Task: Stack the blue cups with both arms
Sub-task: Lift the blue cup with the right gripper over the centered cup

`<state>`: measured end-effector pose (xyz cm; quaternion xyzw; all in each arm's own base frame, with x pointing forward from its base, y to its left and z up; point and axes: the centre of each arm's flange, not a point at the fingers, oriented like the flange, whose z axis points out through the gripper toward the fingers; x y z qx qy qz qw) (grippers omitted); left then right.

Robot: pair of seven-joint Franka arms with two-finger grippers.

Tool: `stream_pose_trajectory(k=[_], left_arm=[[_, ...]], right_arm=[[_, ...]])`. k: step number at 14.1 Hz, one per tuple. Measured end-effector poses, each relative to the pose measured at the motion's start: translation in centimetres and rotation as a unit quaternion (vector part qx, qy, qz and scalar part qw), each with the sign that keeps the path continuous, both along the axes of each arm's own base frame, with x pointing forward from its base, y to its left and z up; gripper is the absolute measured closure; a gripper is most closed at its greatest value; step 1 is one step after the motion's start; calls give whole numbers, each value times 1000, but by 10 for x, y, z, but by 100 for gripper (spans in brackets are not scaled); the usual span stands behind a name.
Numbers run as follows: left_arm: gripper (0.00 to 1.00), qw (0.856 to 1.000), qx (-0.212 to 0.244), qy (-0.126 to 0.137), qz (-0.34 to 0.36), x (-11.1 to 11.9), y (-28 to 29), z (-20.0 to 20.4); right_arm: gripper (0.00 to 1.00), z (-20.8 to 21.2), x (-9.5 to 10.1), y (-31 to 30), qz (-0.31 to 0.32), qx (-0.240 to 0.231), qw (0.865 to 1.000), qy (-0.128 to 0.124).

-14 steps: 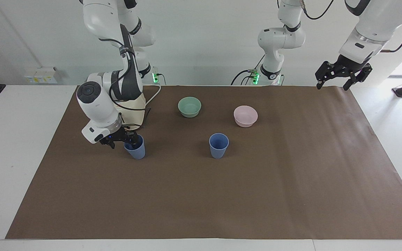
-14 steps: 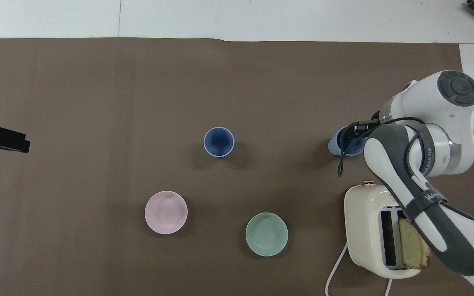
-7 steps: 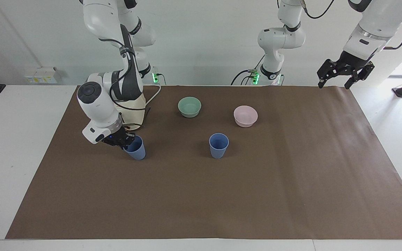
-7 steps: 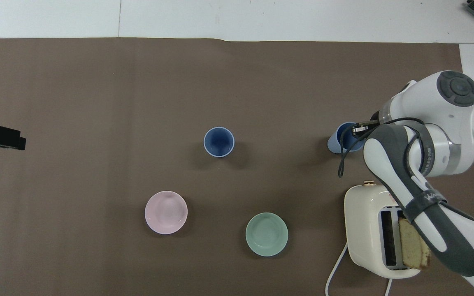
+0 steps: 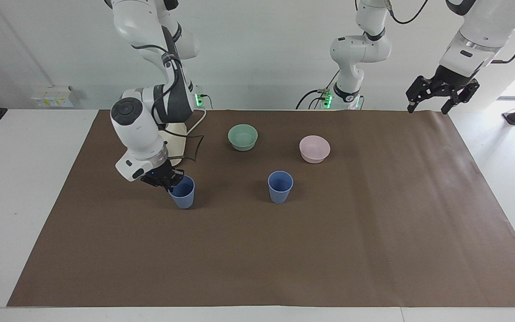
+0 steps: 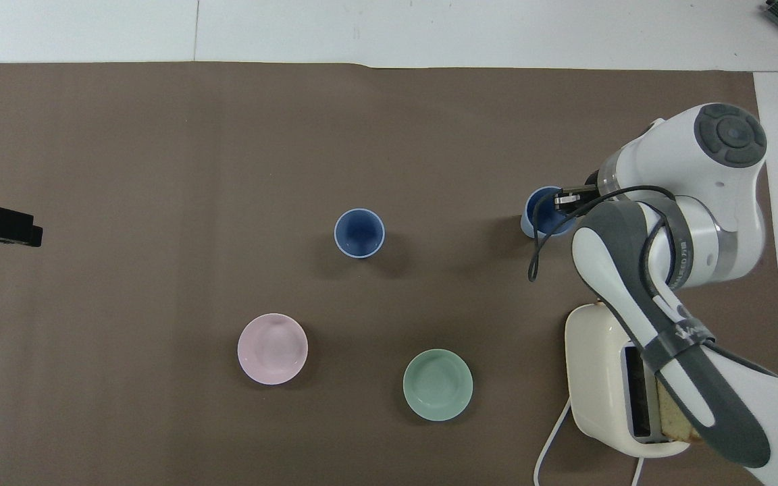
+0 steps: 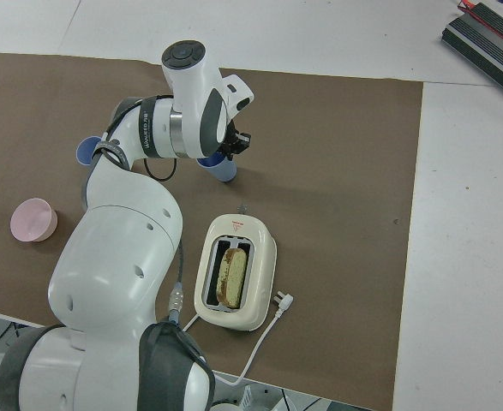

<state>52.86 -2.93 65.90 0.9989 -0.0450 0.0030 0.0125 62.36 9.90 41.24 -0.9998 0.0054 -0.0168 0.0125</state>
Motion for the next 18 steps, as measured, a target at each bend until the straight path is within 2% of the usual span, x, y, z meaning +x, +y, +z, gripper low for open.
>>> stream_pose_trajectory(k=[3, 8, 13, 18], left_arm=[[0, 1000, 0, 0, 0, 0, 0, 0], [0, 1000, 0, 0, 0, 0, 0, 0], [0, 1000, 0, 1, 0, -1, 0, 0], [0, 1000, 0, 2, 0, -1, 0, 0]], right_arm=[[95, 31, 3, 44, -34, 9, 999, -23], [95, 73, -6, 126, -77, 31, 996, -32], [95, 99, -27, 222, -123, 87, 988, -20], [95, 105, -35, 247, -125, 102, 987, -16]])
